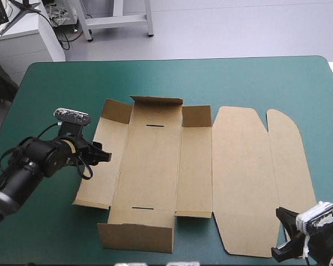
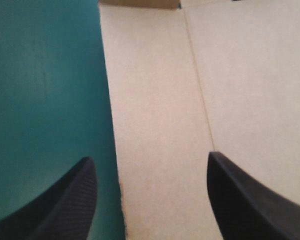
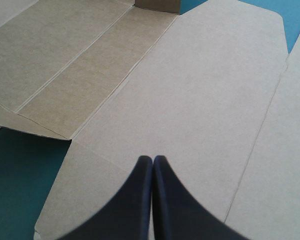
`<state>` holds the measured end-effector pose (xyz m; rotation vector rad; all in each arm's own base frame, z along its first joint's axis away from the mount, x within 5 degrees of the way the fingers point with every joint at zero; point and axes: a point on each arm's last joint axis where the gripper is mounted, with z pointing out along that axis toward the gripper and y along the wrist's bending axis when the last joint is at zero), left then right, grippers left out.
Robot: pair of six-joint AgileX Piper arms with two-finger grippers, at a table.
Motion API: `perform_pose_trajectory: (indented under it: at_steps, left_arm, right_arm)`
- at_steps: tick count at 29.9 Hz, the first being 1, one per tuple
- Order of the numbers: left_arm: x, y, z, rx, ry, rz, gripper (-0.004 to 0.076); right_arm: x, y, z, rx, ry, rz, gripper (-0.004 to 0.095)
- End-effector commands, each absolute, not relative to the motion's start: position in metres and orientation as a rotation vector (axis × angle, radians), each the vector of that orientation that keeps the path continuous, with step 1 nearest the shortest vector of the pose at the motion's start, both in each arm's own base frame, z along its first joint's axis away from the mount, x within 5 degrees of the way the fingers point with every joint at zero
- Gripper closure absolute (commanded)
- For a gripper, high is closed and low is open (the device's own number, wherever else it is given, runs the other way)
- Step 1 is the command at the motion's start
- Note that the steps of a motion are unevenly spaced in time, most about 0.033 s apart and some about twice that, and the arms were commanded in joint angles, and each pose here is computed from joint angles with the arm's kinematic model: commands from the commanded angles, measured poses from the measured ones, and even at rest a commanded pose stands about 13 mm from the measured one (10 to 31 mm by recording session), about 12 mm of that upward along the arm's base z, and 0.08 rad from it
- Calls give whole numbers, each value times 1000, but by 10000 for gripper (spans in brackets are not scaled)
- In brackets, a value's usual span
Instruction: Fold the box
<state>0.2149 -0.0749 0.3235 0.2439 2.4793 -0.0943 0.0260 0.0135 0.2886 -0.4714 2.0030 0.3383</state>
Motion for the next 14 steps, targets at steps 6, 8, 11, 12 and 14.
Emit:
perform_pose_trajectory:
  at_steps: [6,8,11,12,14]
  left_arm:
    - [254,-35,307,128,2560,-269,272]
    - [259,-25,301,171,2579,-346,272]
    - [266,-9,291,174,2608,-462,272]
    - [267,-5,288,164,2616,-491,272]
    - [269,4,281,152,2640,-529,272]
  right_arm:
    - [28,14,300,-456,1940,347,923]
    - [28,14,300,-456,1940,347,923]
    - [28,14,300,-456,1940,347,923]
    - [28,14,300,-456,1940,347,923]
    - [28,14,300,-458,1939,345,923]
